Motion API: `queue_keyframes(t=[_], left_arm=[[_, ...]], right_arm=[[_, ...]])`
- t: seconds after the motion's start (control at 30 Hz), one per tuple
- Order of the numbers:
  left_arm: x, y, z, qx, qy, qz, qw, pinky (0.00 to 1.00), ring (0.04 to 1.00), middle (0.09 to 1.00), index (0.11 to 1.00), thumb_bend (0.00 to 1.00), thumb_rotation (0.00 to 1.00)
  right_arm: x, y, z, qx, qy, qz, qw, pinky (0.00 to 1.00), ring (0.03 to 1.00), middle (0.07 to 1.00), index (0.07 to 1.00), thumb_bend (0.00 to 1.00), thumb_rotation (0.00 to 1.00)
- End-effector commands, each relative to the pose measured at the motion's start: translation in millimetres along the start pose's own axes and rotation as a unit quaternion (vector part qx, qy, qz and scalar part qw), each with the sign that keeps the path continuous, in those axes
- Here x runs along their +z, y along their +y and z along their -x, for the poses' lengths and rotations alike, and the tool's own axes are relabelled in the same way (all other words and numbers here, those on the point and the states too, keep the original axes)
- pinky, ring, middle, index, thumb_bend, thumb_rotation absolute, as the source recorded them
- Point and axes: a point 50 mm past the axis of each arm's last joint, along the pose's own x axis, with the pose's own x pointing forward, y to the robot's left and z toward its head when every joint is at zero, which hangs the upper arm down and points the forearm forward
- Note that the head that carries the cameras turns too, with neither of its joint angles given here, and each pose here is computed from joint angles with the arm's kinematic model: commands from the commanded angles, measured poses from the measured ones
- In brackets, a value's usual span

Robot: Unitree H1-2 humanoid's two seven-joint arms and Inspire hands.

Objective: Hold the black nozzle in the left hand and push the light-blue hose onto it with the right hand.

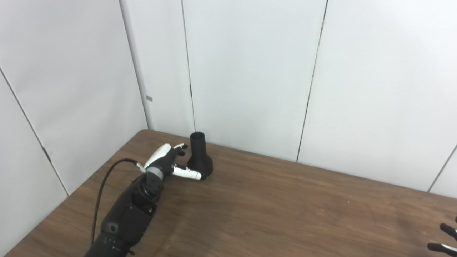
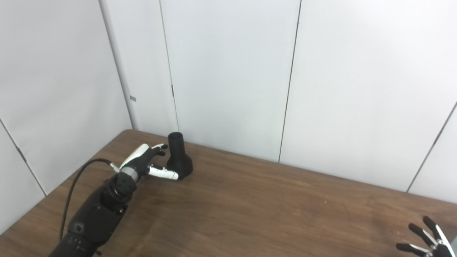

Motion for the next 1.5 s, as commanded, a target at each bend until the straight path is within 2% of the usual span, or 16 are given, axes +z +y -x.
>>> queue_keyframes(t=[0.0,0.37,0.83,0.9,1.1,1.17,1.2,1.23,1.3,1.37,1.47], left_arm=[[22,18,-8,0.043,-0.035,-0.005,0.998,1.00,1.000,0.878,0.866,1.00,0.32],[13,-10,-11,0.075,-0.038,-0.007,0.996,1.00,0.951,0.828,0.841,0.93,0.30],[18,-21,-18,0.085,-0.048,0.001,0.995,1.00,0.912,0.783,0.783,0.90,0.30],[19,-22,-18,0.084,-0.051,0.003,0.995,1.00,0.895,0.758,0.763,0.88,0.28],[22,-21,-18,0.087,-0.062,0.013,0.994,1.00,0.805,0.594,0.667,0.82,0.16],[22,-21,-18,0.089,-0.064,0.015,0.994,1.00,0.764,0.549,0.607,0.80,0.12],[22,-21,-19,0.090,-0.065,0.016,0.994,1.00,0.740,0.528,0.551,0.67,0.09],[22,-21,-19,0.091,-0.066,0.017,0.993,1.00,0.725,0.515,0.515,0.58,0.08],[21,-20,-19,0.093,-0.068,0.019,0.993,1.00,0.666,0.477,0.512,0.54,0.02],[19,-20,-20,0.095,-0.069,0.019,0.993,1.00,0.632,0.461,0.516,0.53,0.00],[17,-19,-20,0.096,-0.071,0.013,0.993,1.00,0.634,0.457,0.517,0.52,0.00]], right_arm=[[15,-7,-7,-0.002,-0.035,0.005,0.999,0.45,0.653,0.857,0.944,0.59,0.06],[17,-9,-5,-0.005,-0.032,-0.002,0.999,0.44,0.635,0.845,0.935,0.60,0.08],[21,-9,-1,-0.011,-0.030,-0.001,1.000,0.44,0.620,0.833,0.926,0.61,0.09],[22,-10,-1,-0.013,-0.029,-0.001,0.999,0.44,0.617,0.831,0.925,0.61,0.10],[23,-10,-1,-0.015,-0.028,-0.003,0.999,0.43,0.610,0.825,0.922,0.61,0.11],[22,-11,-1,-0.016,-0.028,-0.003,0.999,0.43,0.609,0.824,0.921,0.60,0.10],[22,-11,-2,-0.016,-0.028,-0.003,0.999,0.43,0.608,0.824,0.921,0.60,0.09],[22,-11,-2,-0.016,-0.028,-0.003,0.999,0.43,0.608,0.824,0.921,0.60,0.09],[22,-11,-2,-0.016,-0.028,-0.004,0.999,0.44,0.607,0.823,0.920,0.59,0.08],[22,-11,-2,-0.016,-0.027,-0.004,0.999,0.44,0.607,0.822,0.920,0.59,0.08],[23,-11,-1,-0.016,-0.027,-0.004,1.000,0.44,0.608,0.822,0.919,0.58,0.08]])
